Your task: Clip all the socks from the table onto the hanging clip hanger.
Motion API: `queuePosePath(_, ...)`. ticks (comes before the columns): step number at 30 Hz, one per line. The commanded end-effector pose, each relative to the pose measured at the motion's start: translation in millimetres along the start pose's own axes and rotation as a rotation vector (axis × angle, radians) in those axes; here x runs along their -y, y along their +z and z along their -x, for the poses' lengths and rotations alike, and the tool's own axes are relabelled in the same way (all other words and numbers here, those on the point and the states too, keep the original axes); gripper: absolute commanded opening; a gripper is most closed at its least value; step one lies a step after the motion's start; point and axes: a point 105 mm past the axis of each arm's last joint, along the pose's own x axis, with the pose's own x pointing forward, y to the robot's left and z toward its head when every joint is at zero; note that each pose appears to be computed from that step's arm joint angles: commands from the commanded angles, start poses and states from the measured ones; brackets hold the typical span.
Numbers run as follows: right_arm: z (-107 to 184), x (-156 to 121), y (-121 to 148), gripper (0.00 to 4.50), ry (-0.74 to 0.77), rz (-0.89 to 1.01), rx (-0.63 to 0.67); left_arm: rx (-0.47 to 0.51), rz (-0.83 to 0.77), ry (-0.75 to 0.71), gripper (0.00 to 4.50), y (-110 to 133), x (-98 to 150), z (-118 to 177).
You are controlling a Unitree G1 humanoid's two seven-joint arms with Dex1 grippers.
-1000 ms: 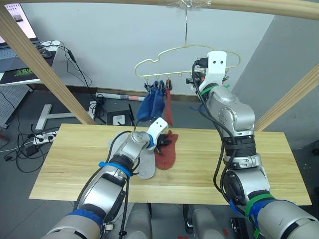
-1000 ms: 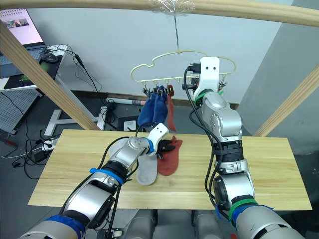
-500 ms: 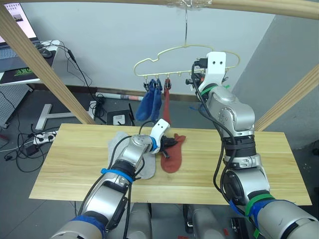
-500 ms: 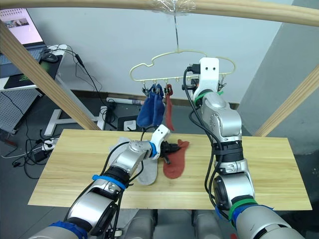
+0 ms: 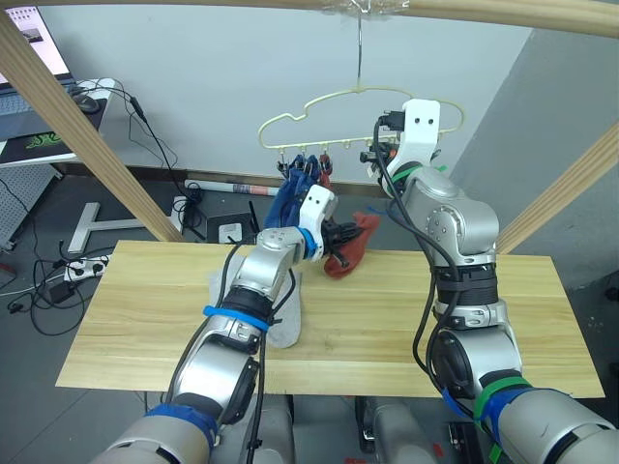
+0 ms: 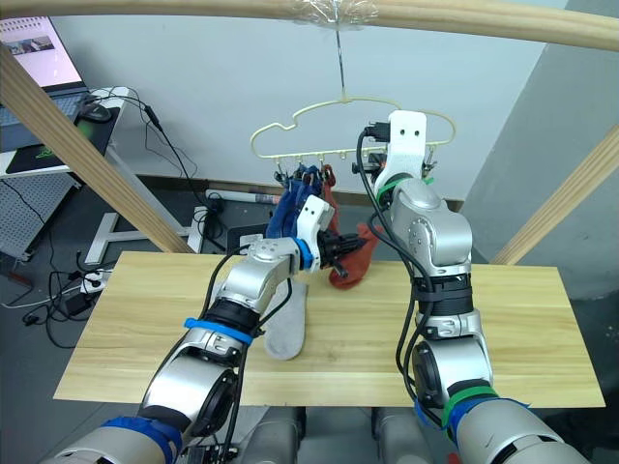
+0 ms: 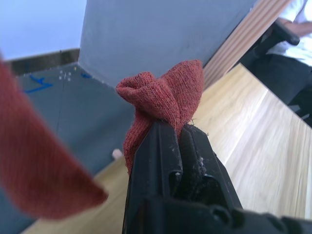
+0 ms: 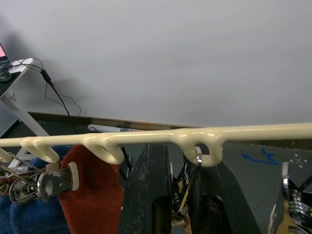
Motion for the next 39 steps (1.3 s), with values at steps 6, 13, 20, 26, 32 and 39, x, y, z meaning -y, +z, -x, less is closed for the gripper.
queuePosePath(6,4.9,-8.2,22.2,0.05,0.027,-0.021,0.071,0.113,-0.069,-0.022,0.01,44.1,4.9,-8.4)
queuePosePath(13,5.7,-9.5,20.0,0.05,0.033,-0.025,0.061,0.141,-0.091,-0.021,0.01,58.1,2.0,-10.3)
queuePosePath(20,6.0,-10.4,19.6,0.05,0.041,-0.021,0.058,0.154,-0.104,-0.02,0.01,64.1,0.4,-10.3)
queuePosePath(26,5.8,-9.9,20.0,0.05,0.042,-0.005,0.064,0.164,-0.116,-0.019,0.01,69.0,-1.4,-8.3)
queuePosePath(32,5.3,-9.9,19.2,0.05,0.044,0.004,0.066,0.181,-0.125,-0.015,0.01,76.7,-3.6,-6.1)
queuePosePath(39,5.0,-11.5,17.5,0.05,0.05,-0.001,0.06,0.203,-0.12,-0.013,0.01,84.9,-3.7,-6.3)
